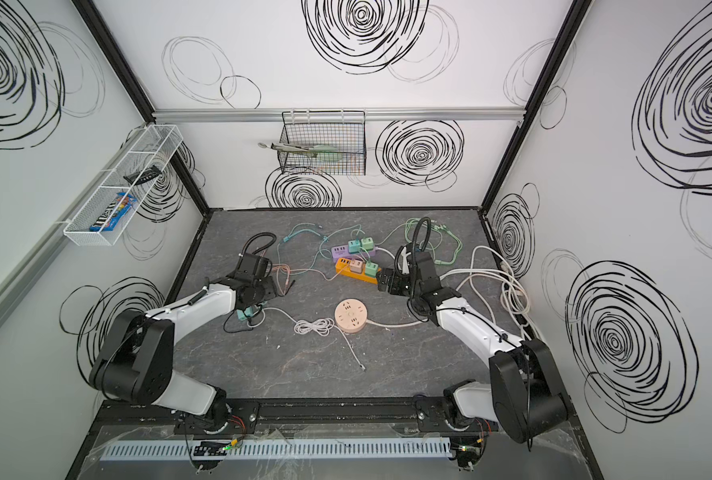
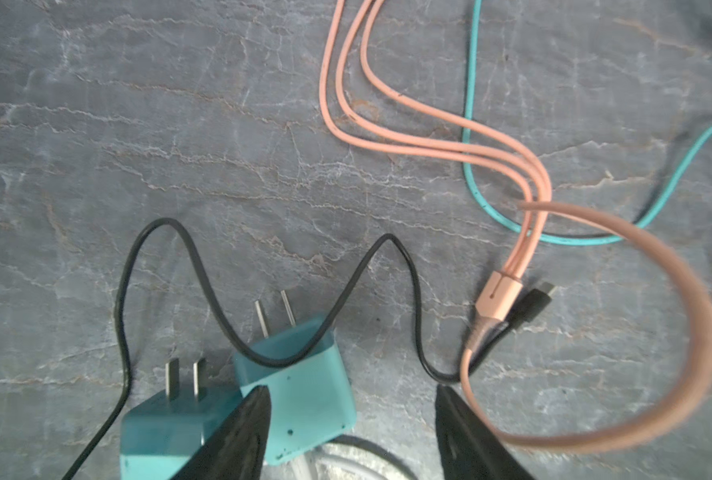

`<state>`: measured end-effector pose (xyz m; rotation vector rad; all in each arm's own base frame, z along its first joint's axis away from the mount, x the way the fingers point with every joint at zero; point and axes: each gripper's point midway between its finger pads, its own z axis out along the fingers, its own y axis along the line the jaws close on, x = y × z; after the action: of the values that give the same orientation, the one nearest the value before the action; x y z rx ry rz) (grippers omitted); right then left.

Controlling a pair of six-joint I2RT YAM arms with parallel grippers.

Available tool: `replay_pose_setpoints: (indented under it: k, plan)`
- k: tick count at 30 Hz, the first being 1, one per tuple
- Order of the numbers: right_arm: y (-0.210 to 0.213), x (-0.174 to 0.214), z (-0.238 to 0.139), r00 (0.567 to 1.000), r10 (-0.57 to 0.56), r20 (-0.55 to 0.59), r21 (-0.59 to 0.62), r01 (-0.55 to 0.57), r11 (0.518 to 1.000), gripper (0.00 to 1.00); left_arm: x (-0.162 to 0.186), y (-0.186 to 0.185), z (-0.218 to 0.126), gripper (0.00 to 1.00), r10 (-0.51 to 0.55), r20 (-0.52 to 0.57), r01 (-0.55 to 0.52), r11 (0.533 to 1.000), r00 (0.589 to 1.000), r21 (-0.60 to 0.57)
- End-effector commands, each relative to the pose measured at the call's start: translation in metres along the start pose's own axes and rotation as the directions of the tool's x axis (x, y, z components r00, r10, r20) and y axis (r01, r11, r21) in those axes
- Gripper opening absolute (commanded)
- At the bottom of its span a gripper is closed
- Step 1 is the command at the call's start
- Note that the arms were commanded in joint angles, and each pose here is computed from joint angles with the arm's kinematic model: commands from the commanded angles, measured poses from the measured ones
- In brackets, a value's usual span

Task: Insert the plug
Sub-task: 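Align and close the left gripper on the teal charger with black cable, then lift the teal charger upward with the left gripper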

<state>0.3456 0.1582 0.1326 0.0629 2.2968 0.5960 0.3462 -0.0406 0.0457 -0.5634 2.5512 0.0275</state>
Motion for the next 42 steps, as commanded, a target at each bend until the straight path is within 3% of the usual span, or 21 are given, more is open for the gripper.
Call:
replay_pose_setpoints:
  k: [1,19,21,28,31,36,42]
  plan:
    - [0.005,-0.009,0.0,1.0,-0.008,0.011,0.0,0.008,1.0,0.97,-0.013,0.006,0.004,0.69,-0.042,0.035,0.044,0.998,0.998,-0.038]
    - [0.008,-0.009,0.008,1.0,-0.01,-0.018,-0.004,0.009,1.0,0.97,0.013,0.025,0.039,0.68,-0.071,-0.065,0.065,0.994,0.995,-0.084]
    - [0.008,-0.008,0.008,1.0,-0.01,-0.019,-0.005,0.01,1.0,0.97,0.015,0.023,0.041,0.6,-0.066,-0.074,0.06,0.995,0.995,-0.075]
    - [0.008,-0.008,0.009,1.0,-0.012,-0.021,-0.009,0.012,1.0,0.97,0.003,0.016,0.028,0.14,-0.066,-0.017,0.066,0.998,0.998,-0.025]
    - [0.013,-0.01,0.008,1.0,-0.025,-0.017,-0.03,0.024,0.999,0.97,-0.013,0.011,0.004,0.0,-0.076,0.061,0.075,0.997,0.995,0.024]
    - [0.034,-0.018,0.001,0.996,-0.086,0.026,-0.093,0.088,0.992,0.97,-0.058,-0.003,-0.071,0.0,-0.108,0.259,0.06,0.981,0.96,0.186]
    - [0.063,-0.025,-0.008,0.979,-0.178,0.104,-0.147,0.192,0.97,0.97,-0.117,-0.015,-0.188,0.0,-0.117,0.458,-0.042,0.946,0.881,0.323]
